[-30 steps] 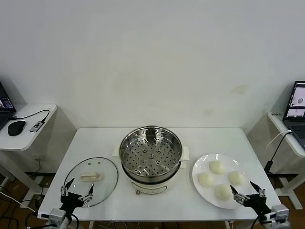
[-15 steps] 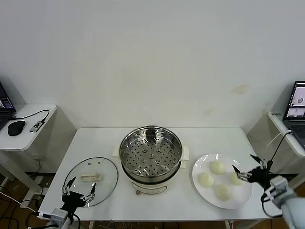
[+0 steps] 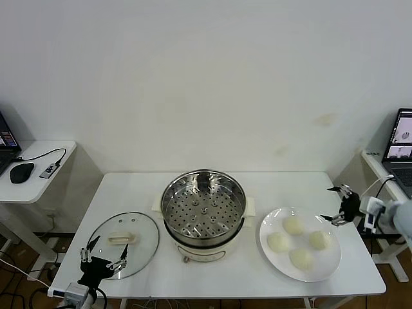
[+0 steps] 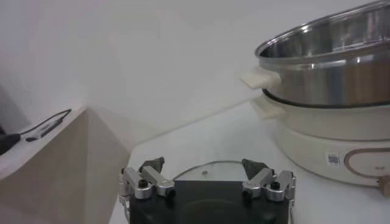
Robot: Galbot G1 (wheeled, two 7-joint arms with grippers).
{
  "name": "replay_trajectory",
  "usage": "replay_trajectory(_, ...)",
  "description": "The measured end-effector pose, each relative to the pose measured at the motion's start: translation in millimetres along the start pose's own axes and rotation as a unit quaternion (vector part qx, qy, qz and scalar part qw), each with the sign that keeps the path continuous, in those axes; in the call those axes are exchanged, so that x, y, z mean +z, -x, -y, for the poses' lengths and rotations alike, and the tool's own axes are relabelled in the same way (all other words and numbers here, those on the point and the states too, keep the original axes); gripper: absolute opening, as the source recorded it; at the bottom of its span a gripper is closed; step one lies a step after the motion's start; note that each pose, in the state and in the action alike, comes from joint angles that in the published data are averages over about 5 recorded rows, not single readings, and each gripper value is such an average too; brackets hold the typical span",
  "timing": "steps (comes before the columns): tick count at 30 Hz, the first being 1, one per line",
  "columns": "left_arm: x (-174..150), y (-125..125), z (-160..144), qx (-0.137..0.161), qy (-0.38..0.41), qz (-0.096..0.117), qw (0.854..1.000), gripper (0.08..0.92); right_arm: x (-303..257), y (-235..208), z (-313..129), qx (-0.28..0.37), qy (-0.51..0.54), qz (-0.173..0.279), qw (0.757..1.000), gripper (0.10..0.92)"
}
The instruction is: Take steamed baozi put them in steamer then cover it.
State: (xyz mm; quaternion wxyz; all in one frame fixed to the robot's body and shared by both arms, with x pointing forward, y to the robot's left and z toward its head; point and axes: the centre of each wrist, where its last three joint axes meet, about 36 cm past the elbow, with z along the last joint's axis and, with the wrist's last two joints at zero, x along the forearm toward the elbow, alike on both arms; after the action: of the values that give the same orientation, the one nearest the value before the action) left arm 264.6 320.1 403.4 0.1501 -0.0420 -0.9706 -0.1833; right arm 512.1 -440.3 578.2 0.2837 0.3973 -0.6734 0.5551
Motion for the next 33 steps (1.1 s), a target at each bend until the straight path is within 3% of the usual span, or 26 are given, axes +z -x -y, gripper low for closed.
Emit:
replay_trajectory(15,-2.9,-4.1,2.1,-0.004,0.002,0.002,1.0,0.823,-28.3,84.8,30.4,-0.128,-0.074,-0.047,0.988,0.823)
replay_trajectory(33,2.5,-2.9,9.4,-0.002,0.002,-0.005,1.0,0.823,-37.2,145.5,12.3,-0.165,-0.066,-0.06,0.982,0.823)
